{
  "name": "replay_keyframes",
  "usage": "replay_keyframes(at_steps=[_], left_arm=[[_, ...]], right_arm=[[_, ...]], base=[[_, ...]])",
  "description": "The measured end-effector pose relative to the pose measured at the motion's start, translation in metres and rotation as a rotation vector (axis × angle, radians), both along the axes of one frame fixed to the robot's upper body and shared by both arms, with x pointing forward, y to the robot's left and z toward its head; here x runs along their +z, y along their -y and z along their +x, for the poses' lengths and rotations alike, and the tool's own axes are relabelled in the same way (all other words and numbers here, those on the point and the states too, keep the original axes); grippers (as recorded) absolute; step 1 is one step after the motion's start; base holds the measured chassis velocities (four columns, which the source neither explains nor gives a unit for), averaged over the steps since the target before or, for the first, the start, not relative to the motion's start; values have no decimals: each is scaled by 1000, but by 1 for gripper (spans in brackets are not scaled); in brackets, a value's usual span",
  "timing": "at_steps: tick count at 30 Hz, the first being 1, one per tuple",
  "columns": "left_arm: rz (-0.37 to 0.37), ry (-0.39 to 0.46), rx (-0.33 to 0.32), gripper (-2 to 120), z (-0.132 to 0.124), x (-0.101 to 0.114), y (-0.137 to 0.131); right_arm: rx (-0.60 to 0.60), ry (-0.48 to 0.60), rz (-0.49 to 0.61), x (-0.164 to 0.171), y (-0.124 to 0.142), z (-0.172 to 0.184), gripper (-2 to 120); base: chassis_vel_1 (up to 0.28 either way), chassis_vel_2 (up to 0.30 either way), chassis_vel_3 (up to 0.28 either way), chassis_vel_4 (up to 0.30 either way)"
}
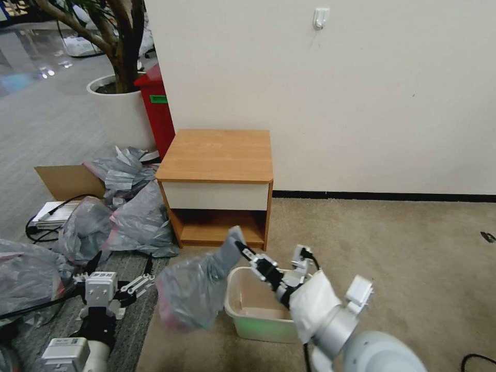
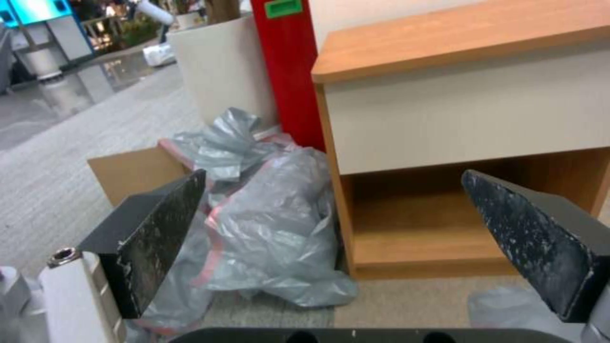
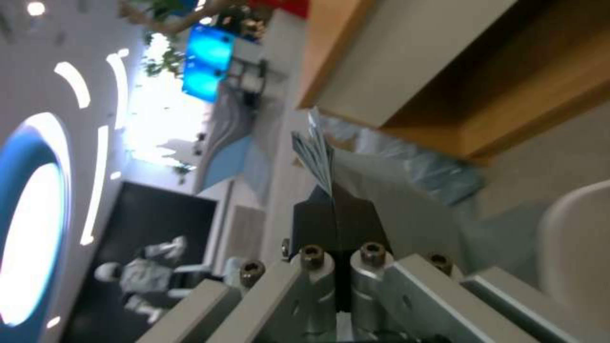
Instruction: Pick up the garbage bag from the table and place it over the trash can.
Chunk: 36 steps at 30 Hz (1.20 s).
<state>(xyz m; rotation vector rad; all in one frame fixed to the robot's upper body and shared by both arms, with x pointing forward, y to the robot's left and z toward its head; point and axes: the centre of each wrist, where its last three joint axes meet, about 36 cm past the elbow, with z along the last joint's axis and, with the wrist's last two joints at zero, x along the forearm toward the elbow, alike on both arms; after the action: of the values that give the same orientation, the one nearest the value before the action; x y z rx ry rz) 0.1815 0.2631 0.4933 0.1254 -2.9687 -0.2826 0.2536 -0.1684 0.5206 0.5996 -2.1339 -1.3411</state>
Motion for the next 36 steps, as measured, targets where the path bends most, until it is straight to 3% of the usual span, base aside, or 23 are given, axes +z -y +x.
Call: replay_keyframes(at_steps=[9,24,27,34,36], left_arm=[[-1,4,-1,100,1,0,0],[-8,20,-21,100,6,1,3],[-6,21,-23,100,6,2,3],[-9,25,-31,100,7,2,4],[-13,26,-40,100,8,2,5]], right_arm=[[-126,-131,-169,-6,31,4,0],[-200,-248,-353,-60,39,-4,2],[-202,-259,-380,-64,40,-5,16],[-209,-264,-427,-61,41,-12,36],[-216,-262,-438,-57,41,-16,47]], base=[[0,0,0,0],[0,0,0,0],[0,0,0,0],[0,0,0,0],[0,0,0,0]])
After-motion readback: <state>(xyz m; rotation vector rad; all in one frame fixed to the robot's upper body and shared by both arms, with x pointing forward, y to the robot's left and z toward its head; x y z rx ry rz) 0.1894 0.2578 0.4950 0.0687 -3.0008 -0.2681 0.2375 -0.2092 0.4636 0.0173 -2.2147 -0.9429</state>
